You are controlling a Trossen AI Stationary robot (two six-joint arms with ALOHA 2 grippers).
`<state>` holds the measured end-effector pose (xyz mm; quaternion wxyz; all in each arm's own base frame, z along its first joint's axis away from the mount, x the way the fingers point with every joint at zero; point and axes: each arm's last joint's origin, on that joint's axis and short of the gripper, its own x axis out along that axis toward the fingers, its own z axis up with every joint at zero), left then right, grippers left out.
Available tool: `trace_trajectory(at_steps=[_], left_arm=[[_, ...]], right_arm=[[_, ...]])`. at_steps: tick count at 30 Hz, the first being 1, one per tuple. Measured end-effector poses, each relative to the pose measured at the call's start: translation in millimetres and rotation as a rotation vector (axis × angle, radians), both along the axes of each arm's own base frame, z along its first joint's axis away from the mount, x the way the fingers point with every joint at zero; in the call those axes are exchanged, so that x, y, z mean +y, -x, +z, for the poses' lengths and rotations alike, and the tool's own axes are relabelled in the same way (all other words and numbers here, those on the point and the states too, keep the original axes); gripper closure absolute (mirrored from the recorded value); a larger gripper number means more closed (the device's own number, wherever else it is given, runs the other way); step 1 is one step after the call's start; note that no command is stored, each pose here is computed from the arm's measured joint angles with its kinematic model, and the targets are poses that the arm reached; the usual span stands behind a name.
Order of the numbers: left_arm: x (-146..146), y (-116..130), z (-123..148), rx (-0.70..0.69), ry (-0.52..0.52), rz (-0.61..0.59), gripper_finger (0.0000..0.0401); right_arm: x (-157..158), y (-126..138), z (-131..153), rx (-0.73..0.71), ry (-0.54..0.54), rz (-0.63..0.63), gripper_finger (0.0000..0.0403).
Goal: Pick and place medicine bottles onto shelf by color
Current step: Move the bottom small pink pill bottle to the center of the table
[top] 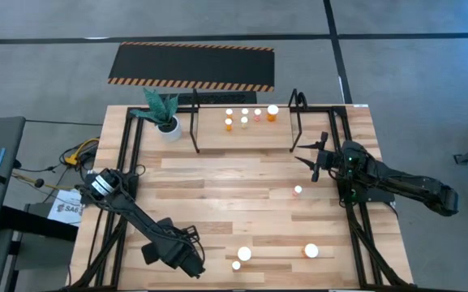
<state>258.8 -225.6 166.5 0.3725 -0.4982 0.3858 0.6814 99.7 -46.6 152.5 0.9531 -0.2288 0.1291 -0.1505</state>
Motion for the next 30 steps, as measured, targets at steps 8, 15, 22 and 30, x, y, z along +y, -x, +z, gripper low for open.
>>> trace_trajectory(at_steps=[8,15,22,30], left_arm=[[2.3,-3.1,-0.1,-0.013,0.000,-0.025,0.0254],[7.7,-7.7,-0.2,-0.019,-0.005,-0.014,0.0316],[28.4,-22.7,3.5,-0.018,-0.032,-0.092,0.0308],[76.0,-53.8,18.4,-0.009,-0.114,-0.293,0.0312]], right_arm=[[0.0,0.0,0.0,0.000,0.000,0.000,0.0196],[0.0,0.0,0.0,0.000,0.000,0.000,0.0196],[0.0,0.0,0.0,0.000,0.000,0.000,0.0196],[0.0,0.0,0.1,-0.001,0.000,0.000,0.0196]])
